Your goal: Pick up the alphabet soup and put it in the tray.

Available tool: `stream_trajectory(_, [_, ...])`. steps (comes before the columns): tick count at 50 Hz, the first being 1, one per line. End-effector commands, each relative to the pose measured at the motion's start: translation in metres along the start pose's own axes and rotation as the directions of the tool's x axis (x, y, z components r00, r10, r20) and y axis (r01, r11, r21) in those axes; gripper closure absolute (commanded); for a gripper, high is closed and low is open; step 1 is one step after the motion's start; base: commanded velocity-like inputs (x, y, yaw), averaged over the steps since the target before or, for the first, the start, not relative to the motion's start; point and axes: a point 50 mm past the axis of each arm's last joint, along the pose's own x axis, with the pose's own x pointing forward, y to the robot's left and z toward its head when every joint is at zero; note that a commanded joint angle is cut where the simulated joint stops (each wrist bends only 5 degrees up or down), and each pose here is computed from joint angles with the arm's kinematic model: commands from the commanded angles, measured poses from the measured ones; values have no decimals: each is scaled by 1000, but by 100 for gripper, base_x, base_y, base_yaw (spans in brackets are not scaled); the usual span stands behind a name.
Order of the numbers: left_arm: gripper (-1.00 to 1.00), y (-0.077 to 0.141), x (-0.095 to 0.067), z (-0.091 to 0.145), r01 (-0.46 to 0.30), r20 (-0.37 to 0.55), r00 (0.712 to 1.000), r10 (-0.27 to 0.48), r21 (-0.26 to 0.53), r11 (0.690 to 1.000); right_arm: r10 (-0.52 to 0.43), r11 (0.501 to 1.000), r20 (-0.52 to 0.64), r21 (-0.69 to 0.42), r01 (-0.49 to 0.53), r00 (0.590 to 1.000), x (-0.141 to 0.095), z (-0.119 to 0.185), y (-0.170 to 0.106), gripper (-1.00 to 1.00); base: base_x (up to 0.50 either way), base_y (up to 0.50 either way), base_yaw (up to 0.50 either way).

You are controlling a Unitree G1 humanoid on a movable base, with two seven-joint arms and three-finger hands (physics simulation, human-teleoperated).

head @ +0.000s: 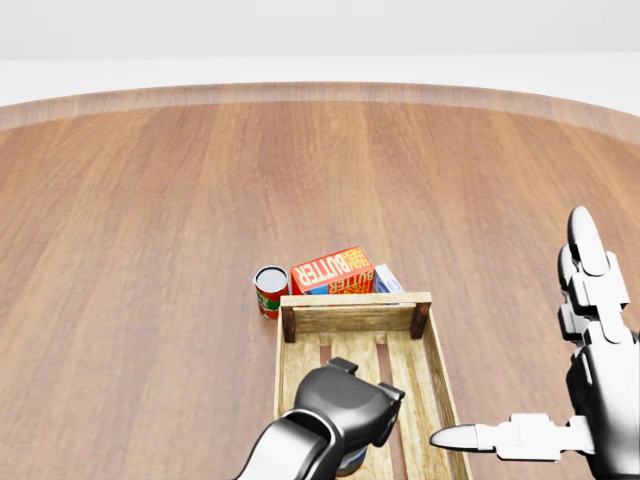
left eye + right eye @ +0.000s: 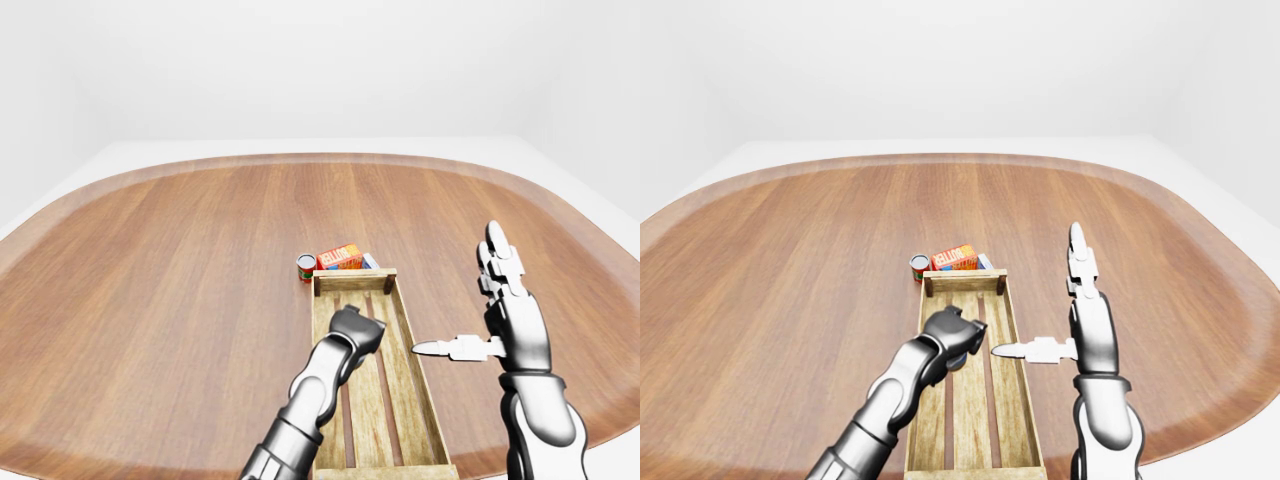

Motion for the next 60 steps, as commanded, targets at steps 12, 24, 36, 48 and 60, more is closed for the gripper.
stream_trajectory(12, [100, -8, 8, 1, 25, -6, 1000, -25, 36, 999, 4, 1000, -6, 1, -4, 1000, 0, -1, 0, -100, 0, 0, 0])
stream_trajectory(24, [100, -6, 9, 6, 13, 7, 1000, -13, 21, 1000, 2, 1000, -4, 2, -2, 1000, -1, -1, -1, -100, 0, 0, 0])
stream_trajectory(36, [100, -12, 12, 6, 3, 7, 1000, -3, 2, 1000, 4, 1000, -7, 2, -4, 1000, -2, -1, 0, -100, 0, 0, 0])
stream_trajectory(48, [86, -11, 13, 3, 3, -3, 1000, -3, -5, 1000, 3, 1000, -9, 1, -3, 1000, -1, -2, -1, -100, 0, 0, 0])
stream_trajectory(60, [-97, -9, 13, 2, -10, -11, 1000, 9, -16, 1000, 6, 1000, -14, 1, -6, 1000, -1, -3, 0, -100, 0, 0, 0])
